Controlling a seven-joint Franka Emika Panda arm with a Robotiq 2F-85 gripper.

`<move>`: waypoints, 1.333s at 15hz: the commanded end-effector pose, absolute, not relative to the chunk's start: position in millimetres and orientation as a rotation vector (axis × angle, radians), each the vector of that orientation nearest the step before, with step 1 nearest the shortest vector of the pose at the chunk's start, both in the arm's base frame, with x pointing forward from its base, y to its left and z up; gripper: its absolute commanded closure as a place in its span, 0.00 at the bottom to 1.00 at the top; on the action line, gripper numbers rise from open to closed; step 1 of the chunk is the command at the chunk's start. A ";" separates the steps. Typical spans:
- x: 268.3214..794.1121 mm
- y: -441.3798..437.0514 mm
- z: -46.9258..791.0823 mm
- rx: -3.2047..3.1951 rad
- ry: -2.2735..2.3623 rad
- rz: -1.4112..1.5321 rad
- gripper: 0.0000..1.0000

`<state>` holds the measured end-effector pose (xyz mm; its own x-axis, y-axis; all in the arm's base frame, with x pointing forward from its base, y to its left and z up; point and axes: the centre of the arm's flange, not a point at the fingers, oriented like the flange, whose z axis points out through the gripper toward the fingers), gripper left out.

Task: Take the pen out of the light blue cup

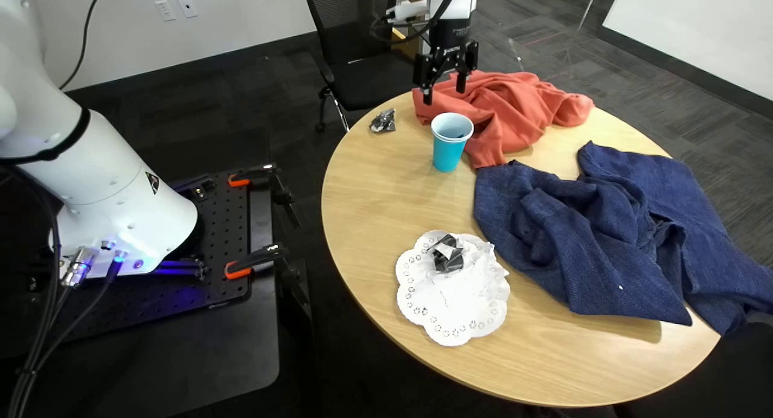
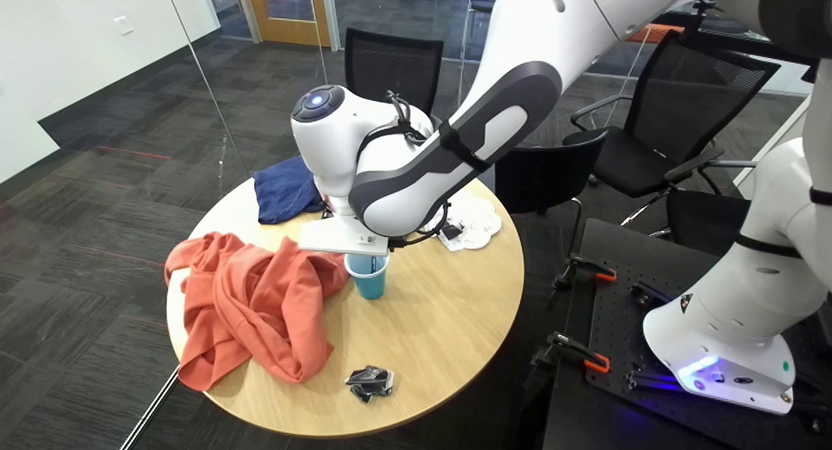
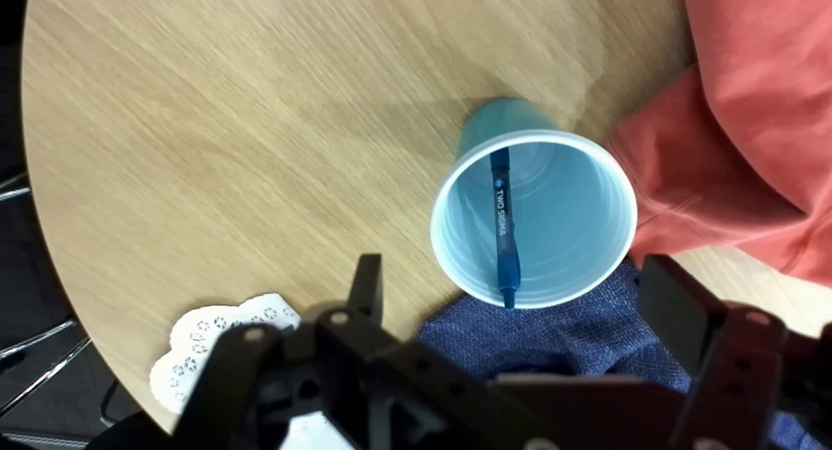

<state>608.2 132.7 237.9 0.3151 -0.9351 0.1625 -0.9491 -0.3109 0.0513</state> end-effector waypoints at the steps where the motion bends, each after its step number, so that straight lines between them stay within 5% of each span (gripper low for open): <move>1: 621.2 133.6 231.0 2.428 -1.763 0.198 0.06; 6: 628.9 128.4 220.7 2.425 -1.763 0.205 0.30; 13: 639.6 115.0 202.4 2.417 -1.780 0.229 0.40; 20: 644.7 112.9 190.1 2.409 -1.777 0.228 0.67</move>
